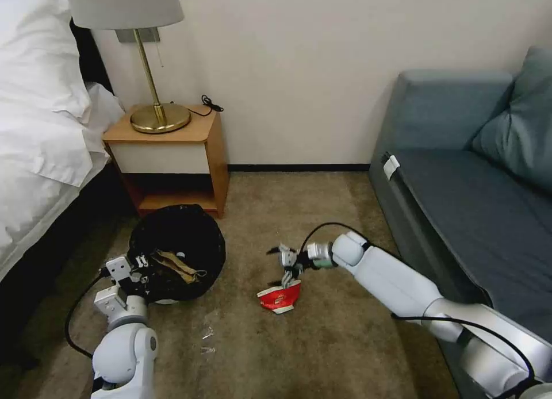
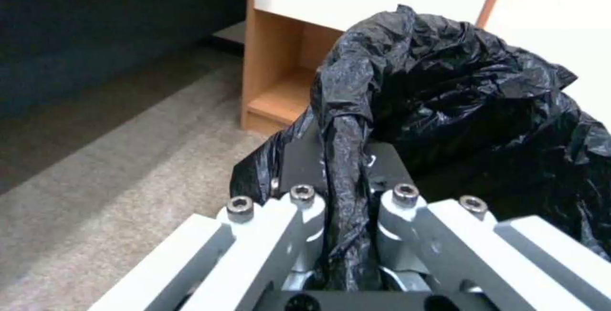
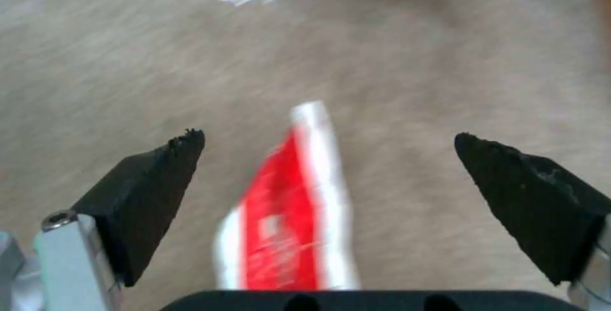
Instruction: Pick up the trash bin, then pick up the garbage on the floor and place it into the trash bin.
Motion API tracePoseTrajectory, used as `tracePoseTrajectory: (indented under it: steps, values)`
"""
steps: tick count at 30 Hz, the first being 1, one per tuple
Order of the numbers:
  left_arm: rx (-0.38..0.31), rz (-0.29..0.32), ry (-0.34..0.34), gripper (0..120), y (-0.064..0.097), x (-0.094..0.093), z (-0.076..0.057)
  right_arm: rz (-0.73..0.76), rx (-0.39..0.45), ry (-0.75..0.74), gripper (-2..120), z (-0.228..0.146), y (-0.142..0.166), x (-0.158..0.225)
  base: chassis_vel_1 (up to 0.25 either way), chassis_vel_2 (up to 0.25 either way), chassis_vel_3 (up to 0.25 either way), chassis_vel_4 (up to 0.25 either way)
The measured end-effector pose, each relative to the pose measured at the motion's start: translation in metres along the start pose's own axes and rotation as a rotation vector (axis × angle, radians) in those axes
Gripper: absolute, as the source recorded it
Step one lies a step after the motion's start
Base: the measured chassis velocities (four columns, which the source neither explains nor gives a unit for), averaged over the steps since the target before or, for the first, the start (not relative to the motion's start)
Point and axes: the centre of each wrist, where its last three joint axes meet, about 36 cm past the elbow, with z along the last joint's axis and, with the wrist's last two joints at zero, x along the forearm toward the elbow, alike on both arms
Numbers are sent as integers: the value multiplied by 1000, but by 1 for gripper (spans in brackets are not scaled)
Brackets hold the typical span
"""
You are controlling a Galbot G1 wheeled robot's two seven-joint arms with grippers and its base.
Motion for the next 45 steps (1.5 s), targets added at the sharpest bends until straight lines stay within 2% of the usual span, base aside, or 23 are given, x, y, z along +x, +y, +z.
tracePoseTrajectory:
  steps: [4, 14, 27, 30, 32, 33, 35, 36, 38, 41, 43, 45]
  values:
    - [6, 14, 6, 5, -6, 3, 2, -47, -8, 13, 100, 6, 4, -4, 0, 0, 0, 0]
    - [6, 34, 6, 5, -14, 8, 1, -51, -16, 32, 100, 12, -2, -24, 0, 0, 0, 0]
    - [-1, 26, 10, 5, -9, 14, 5, -75, -47, 65, 99, 37, 22, -44, 0, 0, 0, 0]
    - [0, 26, 9, 5, -9, 15, 5, -63, -55, 68, 92, 40, 23, -44, 0, 0, 0, 0]
    - [1, 25, 8, 5, -9, 15, 5, -52, -62, 71, 81, 43, 24, -42, 0, 0, 0, 0]
    - [1, 25, 8, 5, -9, 15, 5, -52, -62, 71, 81, 43, 24, -42, 0, 0, 0, 0]
    - [2, 26, 6, 5, -9, 14, 5, -25, -79, 71, 70, 48, 24, -38, 0, 0, 0, 0]
    - [2, 26, 6, 5, -9, 14, 5, -25, -79, 71, 70, 48, 24, -38, 0, 0, 0, 0]
    - [3, 27, 8, 5, -10, 14, 6, -11, -87, 75, 57, 52, 24, -35, 0, 0, 0, 0]
    - [3, 27, 8, 5, -10, 14, 6, -6, -90, 76, 53, 54, 25, -34, 0, 0, 0, 0]
    - [3, 26, 7, 5, -10, 14, 6, 6, -99, 77, 41, 58, 27, -34, 0, 0, 0, 0]
    - [3, 25, 7, 5, -10, 14, 6, 8, -100, 77, 37, 58, 27, -34, 0, 0, 0, 0]
